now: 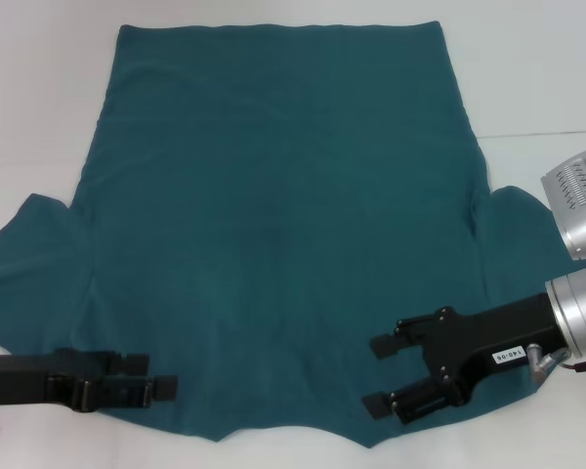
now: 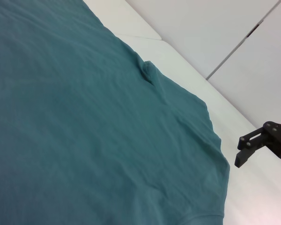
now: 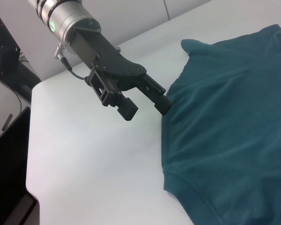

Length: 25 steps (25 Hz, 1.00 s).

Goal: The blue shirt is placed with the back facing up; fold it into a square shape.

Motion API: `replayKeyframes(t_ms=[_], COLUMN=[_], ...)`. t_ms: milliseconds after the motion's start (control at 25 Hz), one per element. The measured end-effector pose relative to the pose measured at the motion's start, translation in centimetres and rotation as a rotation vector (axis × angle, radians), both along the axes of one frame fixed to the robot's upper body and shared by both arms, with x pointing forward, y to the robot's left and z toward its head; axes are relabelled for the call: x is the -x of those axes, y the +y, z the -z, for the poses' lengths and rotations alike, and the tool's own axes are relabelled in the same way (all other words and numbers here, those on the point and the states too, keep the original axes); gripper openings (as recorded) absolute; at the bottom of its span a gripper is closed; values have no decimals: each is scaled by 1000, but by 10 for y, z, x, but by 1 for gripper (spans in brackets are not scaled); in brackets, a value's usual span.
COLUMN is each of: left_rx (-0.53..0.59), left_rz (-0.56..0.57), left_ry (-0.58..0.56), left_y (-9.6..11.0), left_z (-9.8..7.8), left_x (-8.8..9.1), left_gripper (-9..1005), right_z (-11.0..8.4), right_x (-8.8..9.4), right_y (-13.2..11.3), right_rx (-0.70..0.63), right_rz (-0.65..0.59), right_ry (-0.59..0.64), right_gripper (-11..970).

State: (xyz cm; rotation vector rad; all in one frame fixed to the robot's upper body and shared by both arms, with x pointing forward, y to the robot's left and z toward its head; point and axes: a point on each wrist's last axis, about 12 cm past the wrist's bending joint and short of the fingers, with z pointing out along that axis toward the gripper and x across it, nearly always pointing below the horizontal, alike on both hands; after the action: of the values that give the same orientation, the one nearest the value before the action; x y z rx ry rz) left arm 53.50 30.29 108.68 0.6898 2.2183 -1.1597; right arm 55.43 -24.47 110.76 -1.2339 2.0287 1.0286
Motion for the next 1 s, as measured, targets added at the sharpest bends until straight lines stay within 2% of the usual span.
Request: replayKeyframes(t_ms=[760, 1000], left_rx=[-3, -43], left_rz=[-6, -77], left_ry=[1, 1], left_y=[1, 15], left_z=[-2, -22], left_x=[-2, -11], left_gripper=[843, 842], right_z=[0, -3], right_x=[0, -3], right_y=[-1, -3], right_rx=[-2, -8], right_rz=[6, 18], right_ry=[-2, -10], right_gripper=[915, 915])
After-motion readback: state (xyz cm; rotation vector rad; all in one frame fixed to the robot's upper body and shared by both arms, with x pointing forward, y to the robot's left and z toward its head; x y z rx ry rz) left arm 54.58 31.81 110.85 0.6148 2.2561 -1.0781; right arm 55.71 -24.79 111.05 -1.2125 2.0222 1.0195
